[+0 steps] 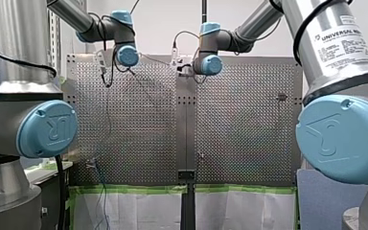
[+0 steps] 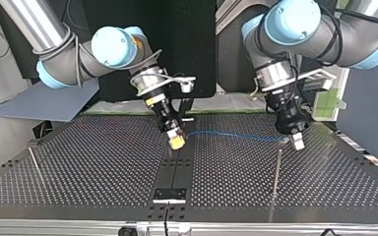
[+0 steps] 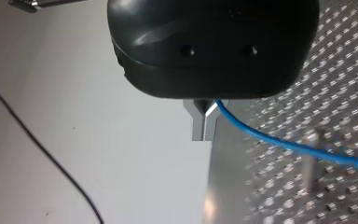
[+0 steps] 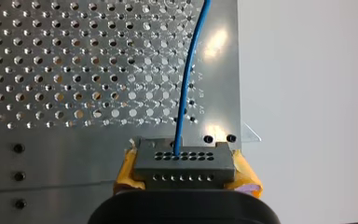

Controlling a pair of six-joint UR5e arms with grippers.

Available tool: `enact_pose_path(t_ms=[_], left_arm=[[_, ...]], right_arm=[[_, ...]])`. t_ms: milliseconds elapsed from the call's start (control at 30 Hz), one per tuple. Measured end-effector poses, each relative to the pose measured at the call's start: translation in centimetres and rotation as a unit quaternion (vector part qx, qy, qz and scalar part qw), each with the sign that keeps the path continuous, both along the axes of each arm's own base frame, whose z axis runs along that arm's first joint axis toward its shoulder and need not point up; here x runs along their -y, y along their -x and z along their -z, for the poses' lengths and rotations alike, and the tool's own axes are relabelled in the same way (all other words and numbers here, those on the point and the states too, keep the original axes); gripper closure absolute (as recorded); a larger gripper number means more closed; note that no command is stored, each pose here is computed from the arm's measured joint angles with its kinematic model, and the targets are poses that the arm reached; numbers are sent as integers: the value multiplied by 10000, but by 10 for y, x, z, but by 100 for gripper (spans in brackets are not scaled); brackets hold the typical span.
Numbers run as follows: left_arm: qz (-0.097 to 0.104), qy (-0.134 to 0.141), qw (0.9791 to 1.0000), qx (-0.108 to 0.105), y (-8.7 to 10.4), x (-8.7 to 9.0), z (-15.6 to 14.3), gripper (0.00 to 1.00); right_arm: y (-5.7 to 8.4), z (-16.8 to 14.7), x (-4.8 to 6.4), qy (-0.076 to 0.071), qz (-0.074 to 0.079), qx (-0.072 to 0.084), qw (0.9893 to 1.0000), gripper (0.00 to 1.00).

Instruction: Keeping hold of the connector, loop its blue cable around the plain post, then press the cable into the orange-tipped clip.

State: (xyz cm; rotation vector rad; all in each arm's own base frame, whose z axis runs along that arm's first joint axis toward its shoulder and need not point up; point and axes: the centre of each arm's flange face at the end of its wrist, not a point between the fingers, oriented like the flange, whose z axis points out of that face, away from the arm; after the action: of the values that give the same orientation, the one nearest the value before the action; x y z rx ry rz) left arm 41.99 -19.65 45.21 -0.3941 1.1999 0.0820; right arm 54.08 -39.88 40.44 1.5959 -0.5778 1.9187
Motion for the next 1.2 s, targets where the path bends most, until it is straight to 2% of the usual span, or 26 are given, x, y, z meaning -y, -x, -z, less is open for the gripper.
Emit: enact_pose_path(t_ms=[367,533,800,1033,1200], left_arm=[[69,187,9994,278,-34,-34,-19,100],[90,196,9994,269,-53,-49,-19,100],[99,137,9996,236,-95,-78,-14,100],[110,104,9995,276,-112,-105,-13,100],[124,58,9997,195,-125,-124,-2,100]], right_arm=[[-17,-15,14,129,-29,118,9998,100],[-26,-12,23,103,-38,94,9999,100],[-43,-12,36,101,-64,86,9999,100],[-58,-10,44,100,-94,70,9999,100],[-64,-8,48,115,-88,82,9999,100]])
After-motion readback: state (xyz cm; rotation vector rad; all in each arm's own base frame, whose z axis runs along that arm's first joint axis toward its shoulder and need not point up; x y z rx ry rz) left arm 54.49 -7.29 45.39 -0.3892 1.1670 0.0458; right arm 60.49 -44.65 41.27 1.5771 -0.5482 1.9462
